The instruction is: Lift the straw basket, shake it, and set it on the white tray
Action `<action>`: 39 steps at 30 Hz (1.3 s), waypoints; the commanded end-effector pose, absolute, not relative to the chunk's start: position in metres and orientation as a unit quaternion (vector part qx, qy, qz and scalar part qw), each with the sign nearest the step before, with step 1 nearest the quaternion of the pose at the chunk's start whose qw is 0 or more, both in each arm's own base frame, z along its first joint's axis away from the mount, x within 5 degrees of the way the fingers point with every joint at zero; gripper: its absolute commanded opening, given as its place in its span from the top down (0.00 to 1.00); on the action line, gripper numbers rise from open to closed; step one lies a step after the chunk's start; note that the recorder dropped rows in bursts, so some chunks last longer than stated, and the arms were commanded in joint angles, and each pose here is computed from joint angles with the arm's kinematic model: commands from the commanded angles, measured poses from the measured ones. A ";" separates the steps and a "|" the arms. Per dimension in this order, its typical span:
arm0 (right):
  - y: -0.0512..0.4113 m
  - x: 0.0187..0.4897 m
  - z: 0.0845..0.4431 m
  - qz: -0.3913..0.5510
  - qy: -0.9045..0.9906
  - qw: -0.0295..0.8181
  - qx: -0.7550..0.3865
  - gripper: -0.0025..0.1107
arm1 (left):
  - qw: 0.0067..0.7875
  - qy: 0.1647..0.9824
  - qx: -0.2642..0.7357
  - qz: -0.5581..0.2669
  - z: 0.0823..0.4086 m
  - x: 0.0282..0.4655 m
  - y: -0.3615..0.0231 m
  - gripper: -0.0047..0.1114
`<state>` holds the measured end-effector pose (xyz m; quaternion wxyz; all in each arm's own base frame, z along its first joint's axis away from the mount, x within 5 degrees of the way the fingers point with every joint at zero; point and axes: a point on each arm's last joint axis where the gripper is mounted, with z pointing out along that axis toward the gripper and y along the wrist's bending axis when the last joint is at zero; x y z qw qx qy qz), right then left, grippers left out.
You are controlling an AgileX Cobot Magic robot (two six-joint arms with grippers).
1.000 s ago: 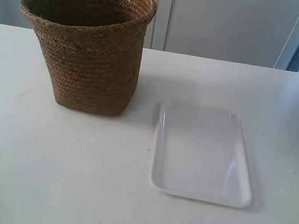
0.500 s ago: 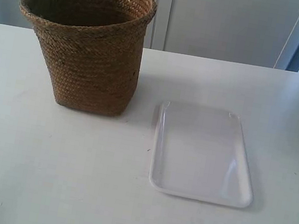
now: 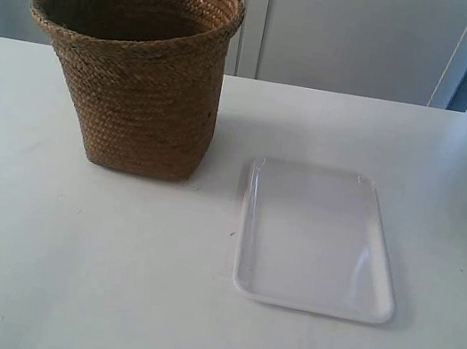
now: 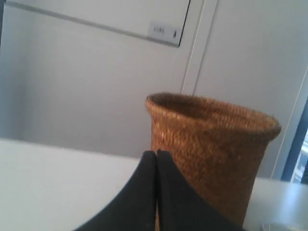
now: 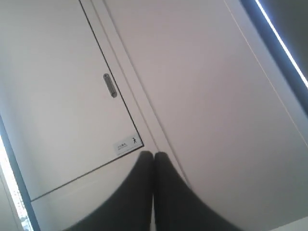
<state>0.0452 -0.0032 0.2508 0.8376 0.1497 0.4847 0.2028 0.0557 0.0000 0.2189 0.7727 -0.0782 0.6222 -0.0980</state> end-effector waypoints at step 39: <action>0.073 0.315 0.419 0.176 0.898 0.394 -0.088 0.98 | 0.385 0.911 0.086 -0.120 0.400 0.301 -0.026 0.96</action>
